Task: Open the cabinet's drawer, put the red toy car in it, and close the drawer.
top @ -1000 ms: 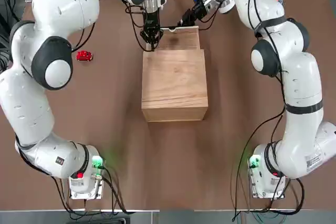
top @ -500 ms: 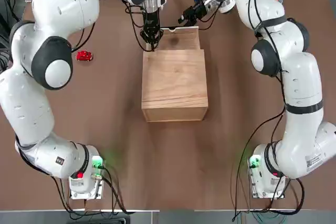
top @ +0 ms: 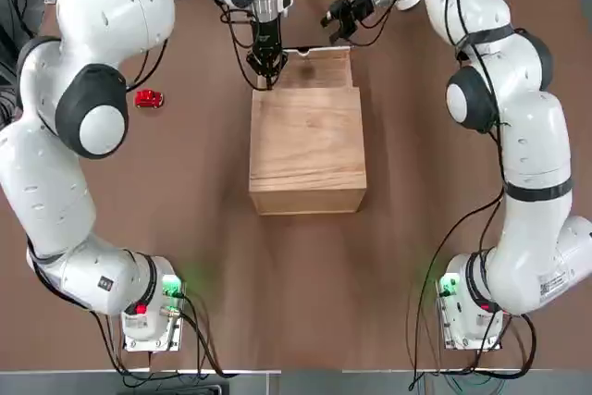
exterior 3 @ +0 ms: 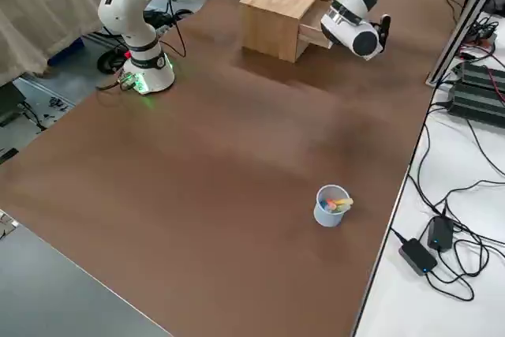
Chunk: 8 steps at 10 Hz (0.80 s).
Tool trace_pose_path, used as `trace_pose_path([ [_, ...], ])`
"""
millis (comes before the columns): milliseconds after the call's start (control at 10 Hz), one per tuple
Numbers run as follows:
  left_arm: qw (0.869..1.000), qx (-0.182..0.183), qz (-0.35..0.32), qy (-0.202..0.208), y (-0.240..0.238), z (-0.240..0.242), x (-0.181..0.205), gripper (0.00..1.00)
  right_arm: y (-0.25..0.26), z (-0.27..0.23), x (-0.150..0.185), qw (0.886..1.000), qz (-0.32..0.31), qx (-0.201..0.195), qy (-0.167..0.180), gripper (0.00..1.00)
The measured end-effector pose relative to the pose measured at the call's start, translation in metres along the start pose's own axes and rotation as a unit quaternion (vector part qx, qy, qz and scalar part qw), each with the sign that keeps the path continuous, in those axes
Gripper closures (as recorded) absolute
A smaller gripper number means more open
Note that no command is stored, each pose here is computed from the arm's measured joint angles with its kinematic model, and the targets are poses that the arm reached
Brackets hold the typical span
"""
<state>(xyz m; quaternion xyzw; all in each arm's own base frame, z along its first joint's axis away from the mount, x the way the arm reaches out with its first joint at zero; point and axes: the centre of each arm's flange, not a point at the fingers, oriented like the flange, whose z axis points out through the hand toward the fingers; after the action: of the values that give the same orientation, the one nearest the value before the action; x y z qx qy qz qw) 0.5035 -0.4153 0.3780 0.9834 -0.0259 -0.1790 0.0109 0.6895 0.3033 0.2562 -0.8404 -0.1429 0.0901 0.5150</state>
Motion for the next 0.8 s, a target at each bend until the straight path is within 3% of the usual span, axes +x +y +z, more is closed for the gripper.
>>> trace_pose_path([
  [400,0.999,-0.003,-0.025,0.046,-0.029,-0.059,0.010,0.97,-0.021,-0.106,-0.014,0.994,0.042,-0.082,-0.062,0.00],
  [700,0.990,-0.031,-0.112,0.074,-0.128,-0.113,0.039,0.95,-0.019,-0.198,-0.041,0.982,0.080,-0.147,-0.083,0.00],
  [800,0.986,-0.029,-0.143,0.084,-0.159,-0.124,0.045,0.88,-0.018,-0.217,-0.049,0.975,0.091,-0.179,-0.092,0.00],
])
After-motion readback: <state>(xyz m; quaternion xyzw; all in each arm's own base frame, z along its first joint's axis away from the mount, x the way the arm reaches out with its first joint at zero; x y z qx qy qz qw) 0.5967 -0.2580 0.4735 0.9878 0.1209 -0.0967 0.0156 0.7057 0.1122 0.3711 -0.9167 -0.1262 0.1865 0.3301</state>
